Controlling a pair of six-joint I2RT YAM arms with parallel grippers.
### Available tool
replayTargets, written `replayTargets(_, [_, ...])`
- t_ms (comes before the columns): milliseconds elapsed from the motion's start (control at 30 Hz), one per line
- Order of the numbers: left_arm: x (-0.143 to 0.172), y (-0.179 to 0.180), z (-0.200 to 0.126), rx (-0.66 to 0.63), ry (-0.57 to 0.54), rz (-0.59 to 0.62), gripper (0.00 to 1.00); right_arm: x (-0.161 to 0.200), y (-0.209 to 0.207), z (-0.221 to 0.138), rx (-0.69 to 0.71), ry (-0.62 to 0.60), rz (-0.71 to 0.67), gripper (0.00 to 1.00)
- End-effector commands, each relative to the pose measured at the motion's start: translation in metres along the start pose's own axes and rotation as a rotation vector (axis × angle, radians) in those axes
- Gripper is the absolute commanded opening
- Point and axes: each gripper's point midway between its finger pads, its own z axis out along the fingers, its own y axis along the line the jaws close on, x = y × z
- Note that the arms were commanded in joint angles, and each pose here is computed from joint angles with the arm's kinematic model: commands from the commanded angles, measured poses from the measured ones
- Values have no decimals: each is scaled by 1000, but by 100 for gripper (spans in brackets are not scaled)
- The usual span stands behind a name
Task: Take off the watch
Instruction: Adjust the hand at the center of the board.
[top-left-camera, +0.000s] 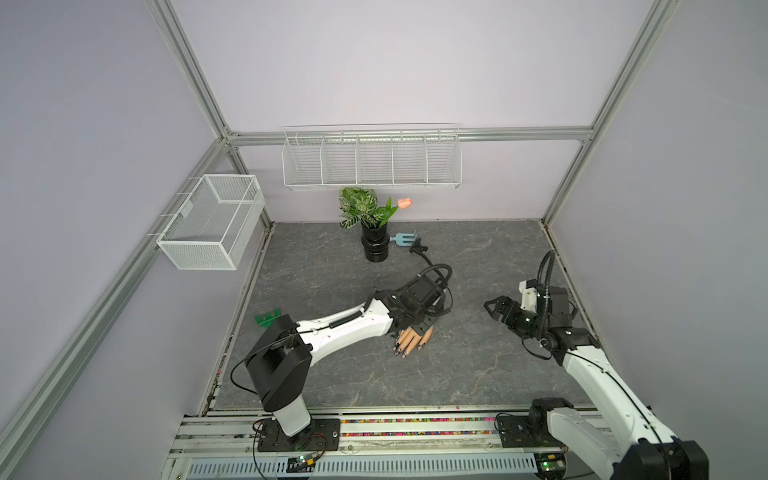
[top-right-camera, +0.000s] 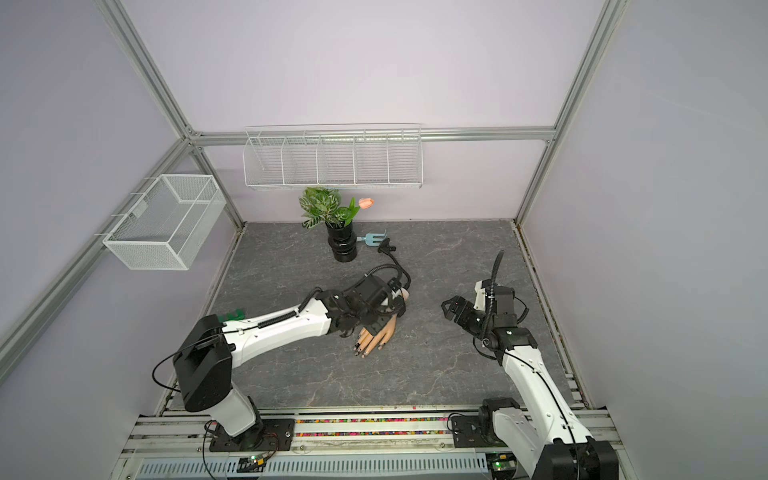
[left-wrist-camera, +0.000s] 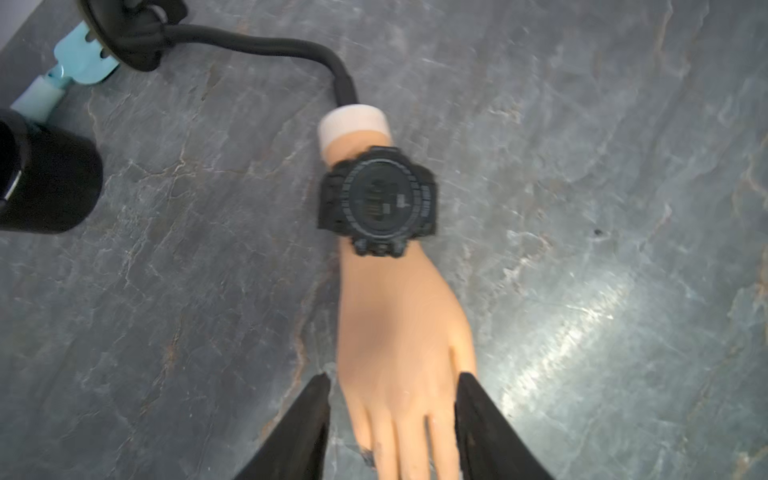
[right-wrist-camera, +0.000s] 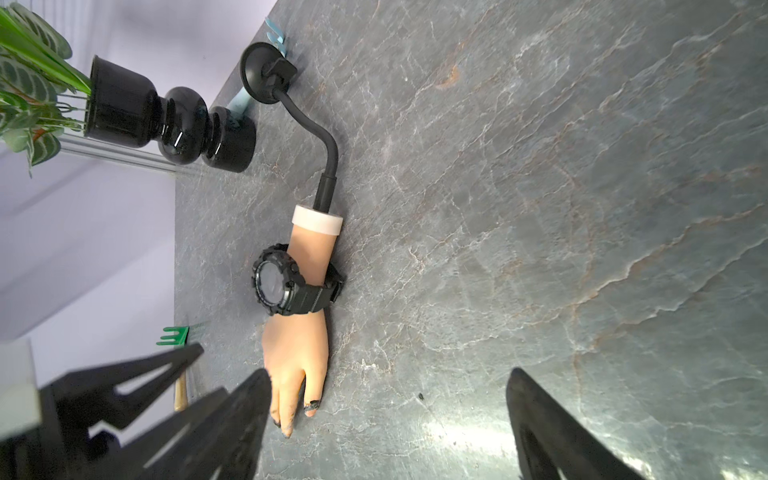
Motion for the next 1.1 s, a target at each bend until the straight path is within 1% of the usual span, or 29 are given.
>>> replayTargets(0, [-5,-4,-7,371,-111,-301,67,-1,24,1,-102,28,-31,89])
replayTargets(67, [-1,-5,-1,478,-115,-329,67,11,41,5,-150,77,-103,89])
replayTargets(133, [-2,-2,9,554,-115,-367,69,22,51,9,-126,105,-180,89])
replayTargets(267, [10,0,35,660,-84,-398,70,32,67,11,-183,117,-200,89])
replayTargets(300, [16,5,43,655,-69,-409,70,34,69,10,-185,124,-204,89])
replayTargets(367, [29,19,56,604,-48,-426,72,36,70,7,-176,124,-210,89])
replayTargets(433, [40,26,66,588,-16,-438,75,37,70,4,-168,115,-214,89])
replayTargets(467, [43,24,69,608,-6,-443,76,37,70,2,-166,107,-214,89])
replayTargets(500, [44,16,69,664,-4,-442,77,37,70,1,-162,101,-213,89])
replayTargets(567, [44,1,65,781,-3,-457,72,35,67,1,-144,90,-208,89])
replayTargets(633, [48,-12,61,839,12,-462,70,34,66,1,-130,85,-203,89])
replayTargets(800, [68,-29,58,853,86,-489,74,32,66,3,-122,81,-196,89])
replayTargets(967, [82,-32,59,831,143,-517,82,29,66,4,-118,70,-197,89])
replayTargets(1000, [83,-32,61,834,148,-522,82,29,67,3,-122,70,-198,89])
replayTargets(1033, [85,-32,65,835,157,-535,80,29,68,2,-125,67,-202,89])
replayTargets(1067, [86,-32,68,839,168,-550,73,29,67,2,-123,63,-202,89])
